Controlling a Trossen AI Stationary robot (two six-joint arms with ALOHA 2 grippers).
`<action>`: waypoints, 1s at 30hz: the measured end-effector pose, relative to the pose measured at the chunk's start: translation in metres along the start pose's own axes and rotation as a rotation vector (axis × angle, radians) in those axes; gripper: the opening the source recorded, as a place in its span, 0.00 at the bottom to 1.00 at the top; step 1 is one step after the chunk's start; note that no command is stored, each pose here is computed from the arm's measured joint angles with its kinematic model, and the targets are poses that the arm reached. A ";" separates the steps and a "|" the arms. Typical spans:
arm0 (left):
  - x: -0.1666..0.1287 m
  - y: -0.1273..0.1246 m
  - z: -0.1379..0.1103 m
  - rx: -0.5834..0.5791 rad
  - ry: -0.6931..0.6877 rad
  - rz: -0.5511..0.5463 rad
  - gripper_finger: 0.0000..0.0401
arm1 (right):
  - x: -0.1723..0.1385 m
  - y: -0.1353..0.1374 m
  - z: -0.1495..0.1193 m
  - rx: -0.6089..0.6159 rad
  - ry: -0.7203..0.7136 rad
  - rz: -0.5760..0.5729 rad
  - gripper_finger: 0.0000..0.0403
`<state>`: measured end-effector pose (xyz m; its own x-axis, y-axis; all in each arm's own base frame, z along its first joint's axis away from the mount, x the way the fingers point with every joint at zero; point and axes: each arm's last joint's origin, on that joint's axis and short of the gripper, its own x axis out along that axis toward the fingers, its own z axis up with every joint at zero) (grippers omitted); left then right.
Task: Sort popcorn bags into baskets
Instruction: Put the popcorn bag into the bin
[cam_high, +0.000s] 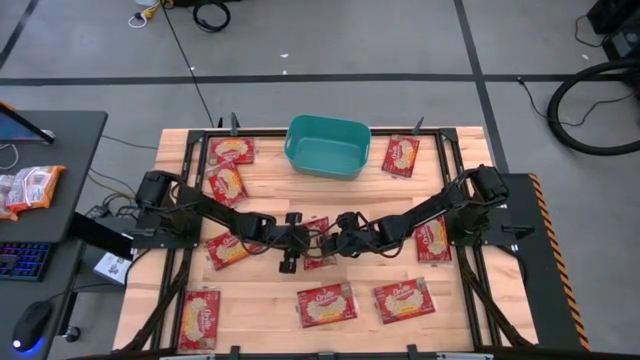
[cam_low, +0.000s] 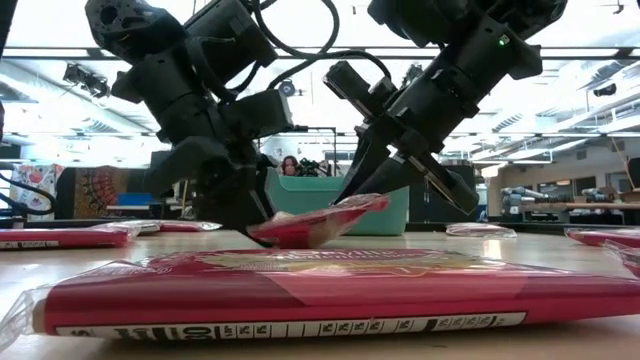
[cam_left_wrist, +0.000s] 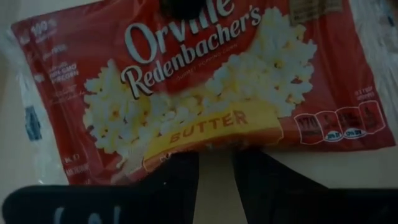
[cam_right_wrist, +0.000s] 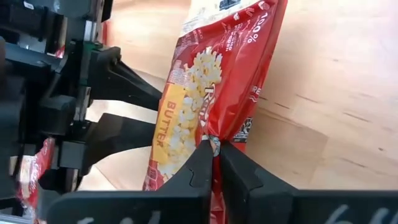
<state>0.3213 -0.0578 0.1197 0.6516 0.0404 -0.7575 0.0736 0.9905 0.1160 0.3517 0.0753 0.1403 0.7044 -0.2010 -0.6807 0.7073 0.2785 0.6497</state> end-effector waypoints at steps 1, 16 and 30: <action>-0.003 0.000 0.000 -0.016 0.009 0.000 0.26 | -0.002 0.001 0.001 0.001 -0.002 0.002 0.04; -0.113 0.047 -0.006 0.035 0.224 0.254 0.19 | -0.094 0.106 0.093 -0.134 -0.150 -0.239 0.04; -0.182 0.132 -0.018 -0.209 0.071 0.428 0.19 | -0.088 0.060 0.221 -0.092 -0.334 -0.660 0.04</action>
<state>0.1986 0.0676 0.2613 0.5366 0.4520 -0.7126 -0.3480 0.8878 0.3011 0.3450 -0.0980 0.3136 0.1256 -0.6243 -0.7710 0.9921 0.0754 0.1005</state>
